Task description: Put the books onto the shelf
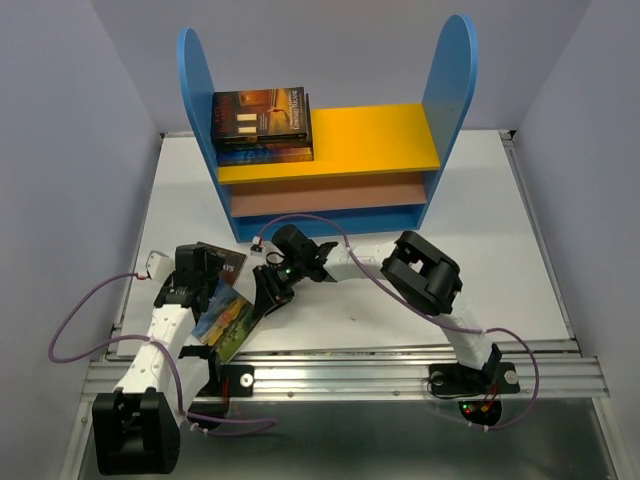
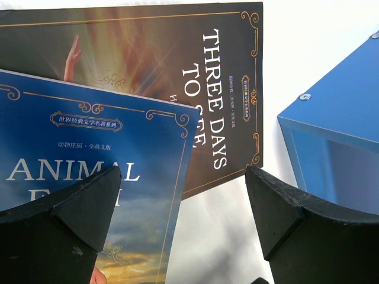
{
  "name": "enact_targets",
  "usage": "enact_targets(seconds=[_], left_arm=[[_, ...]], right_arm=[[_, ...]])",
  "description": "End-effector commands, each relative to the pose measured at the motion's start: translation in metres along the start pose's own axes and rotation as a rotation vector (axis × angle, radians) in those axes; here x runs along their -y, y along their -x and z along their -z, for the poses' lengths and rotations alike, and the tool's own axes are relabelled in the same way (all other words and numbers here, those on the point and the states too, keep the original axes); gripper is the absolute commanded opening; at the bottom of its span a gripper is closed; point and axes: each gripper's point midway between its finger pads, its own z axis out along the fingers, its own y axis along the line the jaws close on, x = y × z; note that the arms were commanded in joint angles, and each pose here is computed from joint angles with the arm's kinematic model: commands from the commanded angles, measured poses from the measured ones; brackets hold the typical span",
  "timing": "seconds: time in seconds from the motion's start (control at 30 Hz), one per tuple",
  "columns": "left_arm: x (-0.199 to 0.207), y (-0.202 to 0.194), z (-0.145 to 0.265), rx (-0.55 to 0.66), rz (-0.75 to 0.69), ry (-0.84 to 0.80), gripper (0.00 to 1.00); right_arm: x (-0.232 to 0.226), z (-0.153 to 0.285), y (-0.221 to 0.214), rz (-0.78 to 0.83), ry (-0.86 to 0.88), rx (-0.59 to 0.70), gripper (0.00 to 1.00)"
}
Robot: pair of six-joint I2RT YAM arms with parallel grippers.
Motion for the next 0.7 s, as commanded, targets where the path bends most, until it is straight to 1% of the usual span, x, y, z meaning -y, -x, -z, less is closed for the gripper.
enact_targets(seconds=[0.0, 0.17, 0.23, 0.27, 0.37, 0.43, 0.5, 0.57, 0.6, 0.63, 0.67], left_arm=[[-0.019, -0.011, -0.001, -0.038, -0.011, 0.048, 0.99], [-0.019, -0.013, -0.001, -0.044, -0.009, 0.042, 0.99], [-0.018, -0.013, 0.000, -0.046, -0.007, 0.038, 0.99], [-0.018, -0.013, 0.000, -0.045, -0.005, 0.036, 0.99], [-0.017, -0.014, 0.001, -0.052, -0.003, 0.028, 0.99], [-0.012, -0.013, 0.005, -0.057, -0.015, 0.008, 0.99], [0.002, -0.008, 0.012, -0.057, -0.026, -0.043, 0.99], [0.019, -0.005, 0.024, -0.067, -0.051, -0.125, 0.99], [0.035, -0.003, 0.033, -0.080, -0.062, -0.187, 0.99], [0.043, -0.002, 0.039, -0.084, -0.073, -0.227, 0.99], [0.057, 0.002, 0.049, -0.080, -0.121, -0.291, 0.99]], right_arm=[[-0.049, -0.001, 0.023, 0.107, 0.109, 0.042, 0.41], [-0.043, -0.007, 0.026, 0.084, 0.106, 0.050, 0.40], [-0.033, -0.011, 0.030, 0.064, 0.068, 0.067, 0.34], [-0.030, -0.012, 0.031, 0.060, 0.052, 0.074, 0.30], [-0.015, -0.013, 0.031, 0.049, -0.019, 0.082, 0.01], [-0.012, -0.011, 0.033, 0.064, -0.047, 0.100, 0.01], [-0.009, -0.008, 0.031, 0.067, -0.065, 0.110, 0.01], [-0.015, -0.002, 0.035, 0.084, -0.073, 0.138, 0.01], [-0.012, -0.001, 0.031, 0.073, -0.084, 0.138, 0.01], [-0.016, 0.011, 0.038, 0.077, -0.084, 0.171, 0.01], [-0.007, 0.017, 0.033, 0.055, -0.100, 0.178, 0.01]])
